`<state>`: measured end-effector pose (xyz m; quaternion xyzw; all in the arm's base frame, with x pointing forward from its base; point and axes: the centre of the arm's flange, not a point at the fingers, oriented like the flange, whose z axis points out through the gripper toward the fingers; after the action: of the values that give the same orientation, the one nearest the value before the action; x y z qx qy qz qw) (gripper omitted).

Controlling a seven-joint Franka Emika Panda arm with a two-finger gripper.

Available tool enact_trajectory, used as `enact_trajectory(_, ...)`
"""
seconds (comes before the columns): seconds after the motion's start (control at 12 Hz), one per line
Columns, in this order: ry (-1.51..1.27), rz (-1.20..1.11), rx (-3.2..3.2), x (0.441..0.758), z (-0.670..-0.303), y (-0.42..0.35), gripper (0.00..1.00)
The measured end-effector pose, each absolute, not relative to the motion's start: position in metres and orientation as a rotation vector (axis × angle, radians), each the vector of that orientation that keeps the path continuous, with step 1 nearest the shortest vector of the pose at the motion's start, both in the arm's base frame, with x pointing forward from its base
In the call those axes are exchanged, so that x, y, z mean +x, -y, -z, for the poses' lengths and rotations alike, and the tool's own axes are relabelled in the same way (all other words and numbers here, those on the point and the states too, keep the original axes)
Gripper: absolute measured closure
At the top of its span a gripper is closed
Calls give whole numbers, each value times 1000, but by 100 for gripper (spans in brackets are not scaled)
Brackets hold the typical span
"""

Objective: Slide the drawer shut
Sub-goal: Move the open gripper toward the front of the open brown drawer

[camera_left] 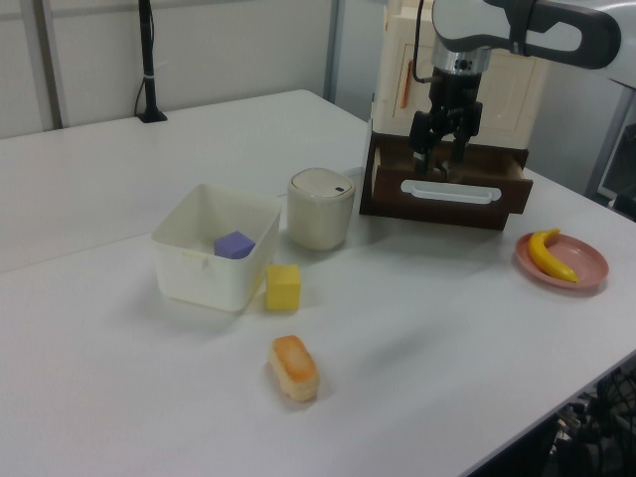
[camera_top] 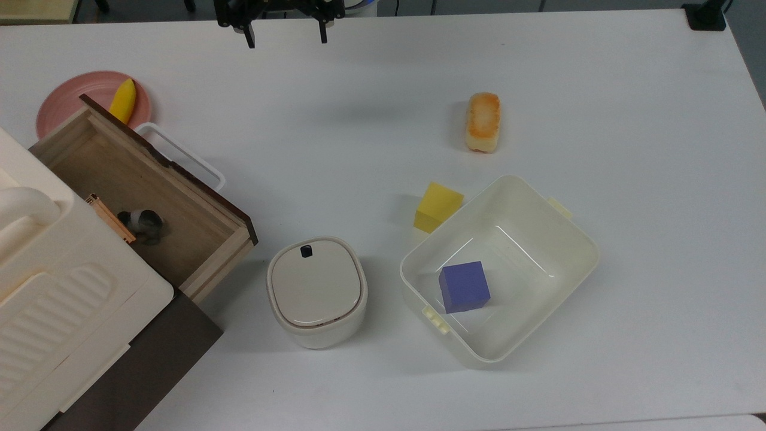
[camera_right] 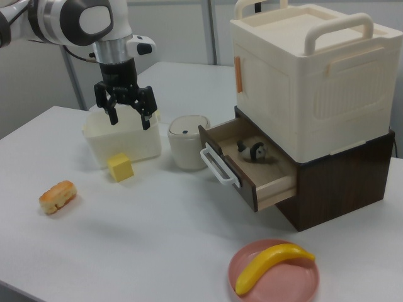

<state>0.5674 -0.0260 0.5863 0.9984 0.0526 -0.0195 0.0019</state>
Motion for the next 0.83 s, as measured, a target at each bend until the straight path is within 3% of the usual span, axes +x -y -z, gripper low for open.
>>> enact_trajectory(0.17, -173, 63, 3133, 568, -586, 26, 2)
enact_trajectory(0.33, -198, 63, 3132, 568, -586, 26, 29)
enact_trajectory(0.42, -201, 63, 3131, 568, -586, 26, 47)
enact_trajectory(0.58, -201, 63, 3131, 568, -586, 26, 66)
enact_trajectory(0.66, -201, 63, 3131, 568, -586, 27, 82)
enact_trajectory(0.75, -201, 63, 3131, 568, -586, 27, 93)
enact_trajectory(0.83, -187, 62, 3132, 568, -586, 27, 99)
